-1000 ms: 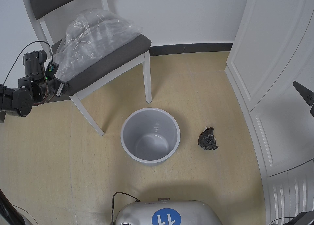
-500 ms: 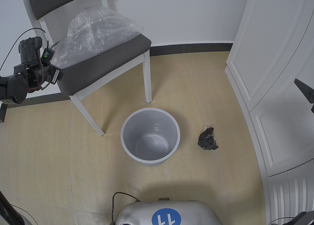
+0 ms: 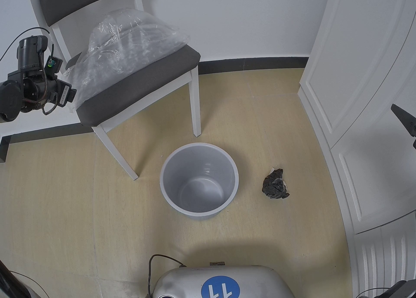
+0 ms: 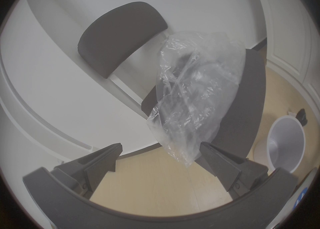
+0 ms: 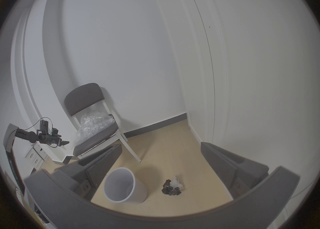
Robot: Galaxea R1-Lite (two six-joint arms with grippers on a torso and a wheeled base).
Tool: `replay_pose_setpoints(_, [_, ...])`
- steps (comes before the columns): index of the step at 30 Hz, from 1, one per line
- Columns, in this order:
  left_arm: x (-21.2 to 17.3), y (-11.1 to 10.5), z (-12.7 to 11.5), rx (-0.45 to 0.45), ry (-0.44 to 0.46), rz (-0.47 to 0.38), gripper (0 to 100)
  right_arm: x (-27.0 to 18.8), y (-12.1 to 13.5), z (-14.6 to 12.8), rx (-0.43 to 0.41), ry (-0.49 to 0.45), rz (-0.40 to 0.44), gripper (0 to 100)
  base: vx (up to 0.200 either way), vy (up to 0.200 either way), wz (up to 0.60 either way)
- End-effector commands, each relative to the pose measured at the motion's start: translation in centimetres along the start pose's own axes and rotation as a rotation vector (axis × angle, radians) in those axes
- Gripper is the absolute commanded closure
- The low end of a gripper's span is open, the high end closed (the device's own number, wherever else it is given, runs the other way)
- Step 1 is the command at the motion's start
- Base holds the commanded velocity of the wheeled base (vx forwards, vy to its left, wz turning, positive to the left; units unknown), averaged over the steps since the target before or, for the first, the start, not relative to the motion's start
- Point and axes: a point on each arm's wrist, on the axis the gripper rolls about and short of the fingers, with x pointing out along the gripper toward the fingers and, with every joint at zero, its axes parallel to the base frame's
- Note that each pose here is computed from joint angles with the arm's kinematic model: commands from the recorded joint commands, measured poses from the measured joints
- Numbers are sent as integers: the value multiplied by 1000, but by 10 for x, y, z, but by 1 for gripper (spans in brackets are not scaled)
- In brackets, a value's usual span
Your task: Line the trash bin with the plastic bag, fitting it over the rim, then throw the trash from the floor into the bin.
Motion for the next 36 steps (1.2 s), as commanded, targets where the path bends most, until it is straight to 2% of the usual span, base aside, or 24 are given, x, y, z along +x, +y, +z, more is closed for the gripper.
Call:
replay_pose_setpoints(1, [4, -3, -1, -8, 12, -8, 0, -1, -2, 1, -3, -7, -10, 0, 0, 0, 0])
replay_pose_setpoints(4, [1, -17, -16, 19, 56, -52, 0, -1, -2, 1, -3, -7, -10, 0, 0, 0, 0])
replay_pose_setpoints(11, [-8, -38, -19, 44, 58, -117, 0, 0, -2, 1, -2, -3, -12, 0, 0, 0, 0])
replay_pose_setpoints(16, [1, -44, -22, 55, 75, -114, 0, 0, -2, 0, -2, -2, -12, 0, 0, 0, 0])
replay_pose_setpoints(24, [20, -53, -22, 33, 14, -79, 0, 1, -2, 0, 0, 0, -11, 0, 0, 0, 0])
replay_pose_setpoints(36, [29, -60, -27, 24, 16, -81, 0, 0, -2, -1, 0, 3, -13, 0, 0, 0, 0])
